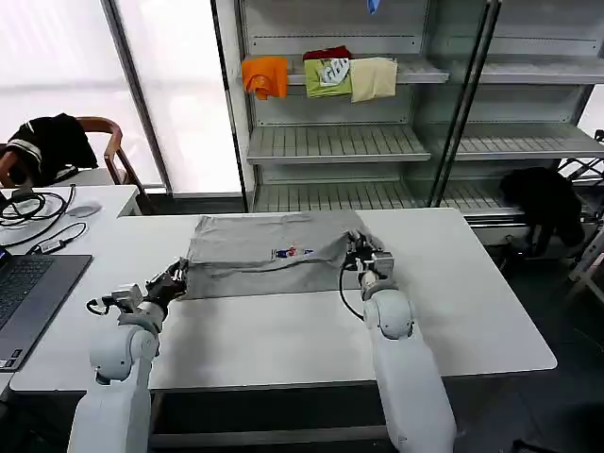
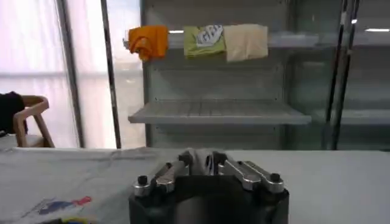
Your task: Fold and organize the clothes.
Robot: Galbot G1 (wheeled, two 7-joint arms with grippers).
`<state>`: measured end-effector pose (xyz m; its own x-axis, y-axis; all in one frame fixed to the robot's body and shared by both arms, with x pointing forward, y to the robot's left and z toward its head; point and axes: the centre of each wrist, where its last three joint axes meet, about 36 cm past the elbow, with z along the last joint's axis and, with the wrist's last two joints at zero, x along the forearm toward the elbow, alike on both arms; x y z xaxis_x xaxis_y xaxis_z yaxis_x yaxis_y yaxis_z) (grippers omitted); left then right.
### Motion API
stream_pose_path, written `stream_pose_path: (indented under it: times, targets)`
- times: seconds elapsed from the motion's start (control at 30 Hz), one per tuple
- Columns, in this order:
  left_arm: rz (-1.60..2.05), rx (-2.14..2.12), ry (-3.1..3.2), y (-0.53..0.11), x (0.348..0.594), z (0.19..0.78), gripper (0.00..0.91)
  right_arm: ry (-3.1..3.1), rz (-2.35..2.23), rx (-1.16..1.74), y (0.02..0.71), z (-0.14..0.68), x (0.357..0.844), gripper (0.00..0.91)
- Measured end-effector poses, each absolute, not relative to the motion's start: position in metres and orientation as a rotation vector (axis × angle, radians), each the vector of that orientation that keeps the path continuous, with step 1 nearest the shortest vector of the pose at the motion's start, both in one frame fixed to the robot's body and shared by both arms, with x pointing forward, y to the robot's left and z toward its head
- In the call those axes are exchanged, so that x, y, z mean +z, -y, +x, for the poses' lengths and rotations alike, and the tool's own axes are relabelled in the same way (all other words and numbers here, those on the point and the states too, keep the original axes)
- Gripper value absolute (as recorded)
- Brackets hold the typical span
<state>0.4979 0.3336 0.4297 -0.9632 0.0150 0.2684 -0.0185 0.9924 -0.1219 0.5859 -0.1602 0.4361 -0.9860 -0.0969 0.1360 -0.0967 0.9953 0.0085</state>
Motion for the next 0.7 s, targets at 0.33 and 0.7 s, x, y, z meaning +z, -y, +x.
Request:
stream_pose_path:
  times: [0.33, 0.7]
  targets:
    - [0.002, 0.119, 2.841, -0.329, 0.431, 0.488, 0.907, 2.91, 0.141, 0.007, 0.16, 0.566, 0.439, 0.907]
    - [-0.005, 0.02, 2.772, -0.318, 0.422, 0.468, 0.907, 2.819, 0.129, -0.006, 0.171, 0.525, 0.428, 0.907]
